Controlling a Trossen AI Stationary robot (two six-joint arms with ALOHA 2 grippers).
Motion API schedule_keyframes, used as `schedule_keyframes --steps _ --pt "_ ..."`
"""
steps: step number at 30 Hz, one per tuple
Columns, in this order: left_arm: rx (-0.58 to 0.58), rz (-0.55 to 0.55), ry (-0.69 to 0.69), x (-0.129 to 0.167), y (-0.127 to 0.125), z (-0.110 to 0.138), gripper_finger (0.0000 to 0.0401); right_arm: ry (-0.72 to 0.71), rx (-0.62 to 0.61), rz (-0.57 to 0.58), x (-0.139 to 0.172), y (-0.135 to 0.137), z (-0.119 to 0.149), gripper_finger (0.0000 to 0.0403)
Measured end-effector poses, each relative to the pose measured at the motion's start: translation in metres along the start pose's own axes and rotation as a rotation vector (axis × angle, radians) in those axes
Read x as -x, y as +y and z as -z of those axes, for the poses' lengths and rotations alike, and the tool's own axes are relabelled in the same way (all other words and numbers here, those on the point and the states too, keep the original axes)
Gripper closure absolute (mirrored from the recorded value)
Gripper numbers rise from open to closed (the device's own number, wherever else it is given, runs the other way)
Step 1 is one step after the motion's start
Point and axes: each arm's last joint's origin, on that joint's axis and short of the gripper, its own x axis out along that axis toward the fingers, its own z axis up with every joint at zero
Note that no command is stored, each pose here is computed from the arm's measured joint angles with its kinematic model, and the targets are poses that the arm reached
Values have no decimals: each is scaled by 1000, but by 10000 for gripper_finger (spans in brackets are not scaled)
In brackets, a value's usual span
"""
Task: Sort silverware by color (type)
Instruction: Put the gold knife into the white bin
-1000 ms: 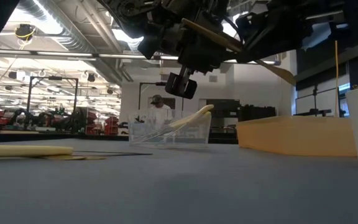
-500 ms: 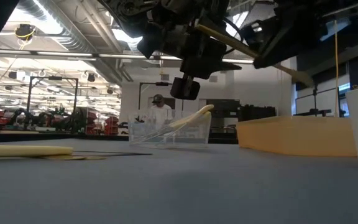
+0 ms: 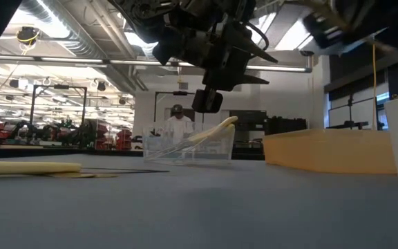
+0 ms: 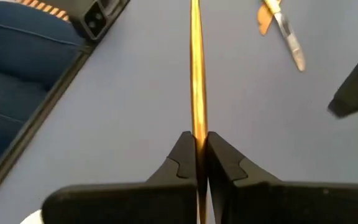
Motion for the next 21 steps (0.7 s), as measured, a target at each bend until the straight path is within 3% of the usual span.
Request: schedule_keyframes --steps 6,21 --pt "-5 1 7 -2 -1 3 277 21 -88 -35 16 21 6 401" --pt "-21 5 37 -10 -7 15 277 -23 -283 119 20 57 63 402"
